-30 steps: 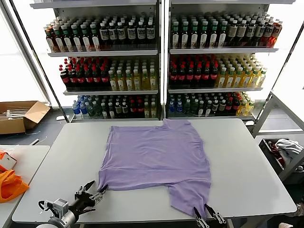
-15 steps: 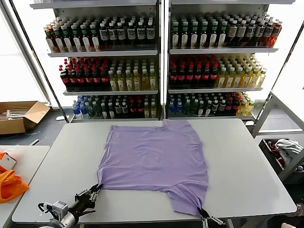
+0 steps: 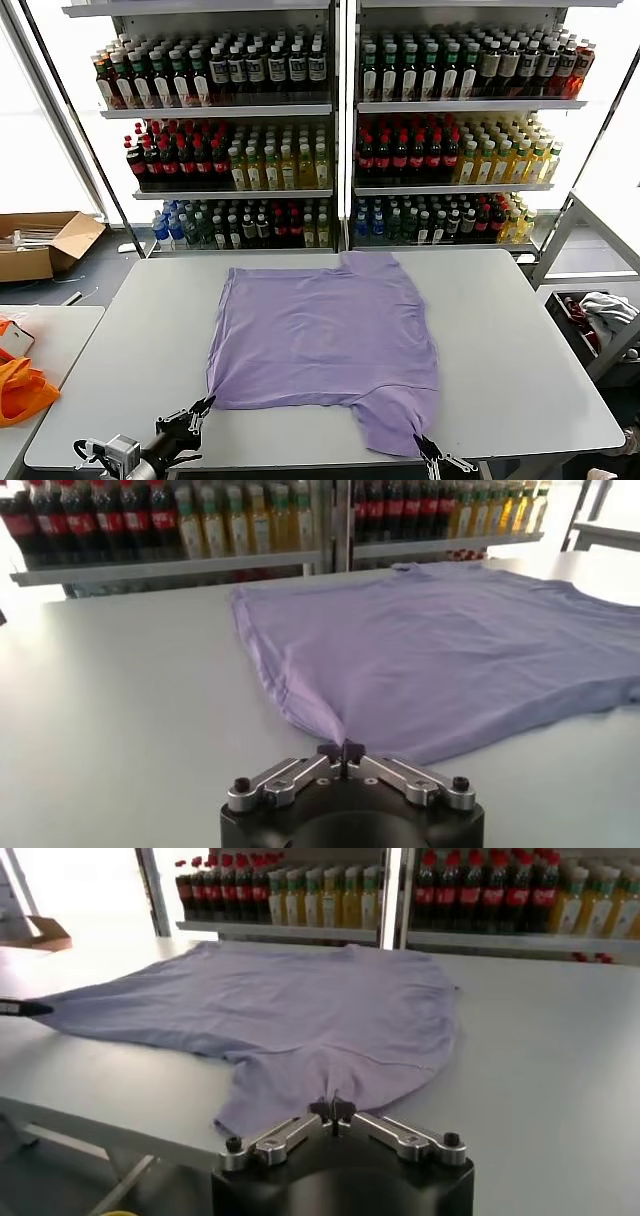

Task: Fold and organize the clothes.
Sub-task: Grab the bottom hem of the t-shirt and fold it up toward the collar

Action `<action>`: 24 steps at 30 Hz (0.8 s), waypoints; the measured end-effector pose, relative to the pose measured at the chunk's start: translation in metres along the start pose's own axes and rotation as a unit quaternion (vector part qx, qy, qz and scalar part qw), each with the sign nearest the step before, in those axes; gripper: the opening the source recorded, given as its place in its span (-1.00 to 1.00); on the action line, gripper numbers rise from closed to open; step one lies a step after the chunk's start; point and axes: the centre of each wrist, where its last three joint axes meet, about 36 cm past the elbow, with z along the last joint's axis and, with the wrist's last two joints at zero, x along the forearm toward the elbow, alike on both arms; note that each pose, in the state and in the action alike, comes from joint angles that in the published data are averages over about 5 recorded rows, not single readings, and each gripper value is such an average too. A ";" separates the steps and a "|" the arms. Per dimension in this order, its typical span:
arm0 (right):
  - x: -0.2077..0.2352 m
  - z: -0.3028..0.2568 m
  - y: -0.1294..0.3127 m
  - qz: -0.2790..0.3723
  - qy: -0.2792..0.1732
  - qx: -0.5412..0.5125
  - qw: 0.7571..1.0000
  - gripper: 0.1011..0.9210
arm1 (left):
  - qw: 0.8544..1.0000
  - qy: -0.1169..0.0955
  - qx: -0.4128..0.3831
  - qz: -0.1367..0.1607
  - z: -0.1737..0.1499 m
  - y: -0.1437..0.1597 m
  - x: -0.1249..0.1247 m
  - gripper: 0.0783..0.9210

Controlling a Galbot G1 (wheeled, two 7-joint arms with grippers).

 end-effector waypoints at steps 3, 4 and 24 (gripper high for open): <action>0.008 -0.001 0.000 -0.010 -0.007 0.001 1.000 -0.99 | 1.000 -0.003 0.004 -0.002 -0.001 -0.005 0.008 -0.97; 0.011 -0.002 -0.001 -0.013 -0.008 0.002 1.000 -0.99 | 1.000 -0.003 0.006 -0.003 -0.002 -0.006 0.011 -0.97; 0.012 -0.008 -0.014 -0.001 -0.077 -0.030 0.997 -0.99 | 1.000 0.009 -0.016 0.006 -0.018 -0.013 0.040 -0.97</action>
